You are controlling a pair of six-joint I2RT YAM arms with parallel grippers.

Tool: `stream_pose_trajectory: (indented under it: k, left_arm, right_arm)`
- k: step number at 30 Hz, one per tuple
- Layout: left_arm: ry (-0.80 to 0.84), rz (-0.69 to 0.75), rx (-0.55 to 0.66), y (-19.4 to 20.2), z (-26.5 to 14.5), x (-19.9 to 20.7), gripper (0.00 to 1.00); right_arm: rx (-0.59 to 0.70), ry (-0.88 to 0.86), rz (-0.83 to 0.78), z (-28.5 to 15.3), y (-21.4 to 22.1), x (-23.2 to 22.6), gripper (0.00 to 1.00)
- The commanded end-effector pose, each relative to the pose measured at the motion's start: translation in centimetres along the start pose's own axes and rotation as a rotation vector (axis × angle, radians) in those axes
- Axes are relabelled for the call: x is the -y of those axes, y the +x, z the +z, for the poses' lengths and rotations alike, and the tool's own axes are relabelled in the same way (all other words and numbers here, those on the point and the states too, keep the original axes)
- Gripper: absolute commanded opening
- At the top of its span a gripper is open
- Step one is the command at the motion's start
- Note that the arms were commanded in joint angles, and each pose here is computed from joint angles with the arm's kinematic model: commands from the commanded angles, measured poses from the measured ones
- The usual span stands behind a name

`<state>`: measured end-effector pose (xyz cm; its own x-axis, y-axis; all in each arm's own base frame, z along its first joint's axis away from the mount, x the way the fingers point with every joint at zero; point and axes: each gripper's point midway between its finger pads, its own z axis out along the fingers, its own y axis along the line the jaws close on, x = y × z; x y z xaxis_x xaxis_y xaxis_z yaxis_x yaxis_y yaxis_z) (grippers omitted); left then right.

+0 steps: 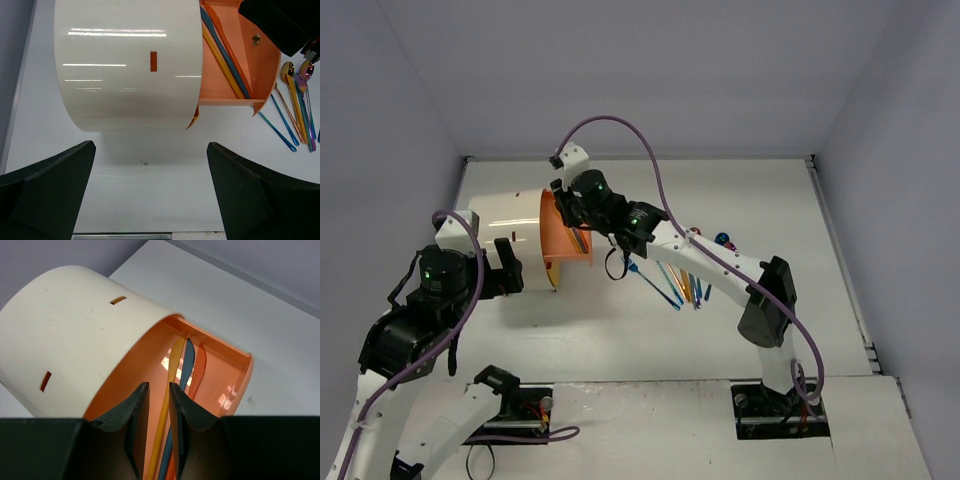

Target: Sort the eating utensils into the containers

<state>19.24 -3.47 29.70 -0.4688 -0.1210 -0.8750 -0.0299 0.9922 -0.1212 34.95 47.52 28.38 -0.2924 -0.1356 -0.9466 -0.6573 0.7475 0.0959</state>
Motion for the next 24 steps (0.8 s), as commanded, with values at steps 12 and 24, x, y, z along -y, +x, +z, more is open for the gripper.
stream_pose_trajectory:
  k: [12,24]
  left_arm:
    - [0.0,-0.004,0.027,-1.2,0.3,0.3,0.93]
    - [-0.001,0.0,-0.023,-1.1,1.8,1.1,0.93]
  right_arm:
    - [0.086,0.321,0.074,-9.5,-1.0,11.0,0.34]
    - [-0.329,0.491,0.31,-13.2,20.3,21.7,0.22]
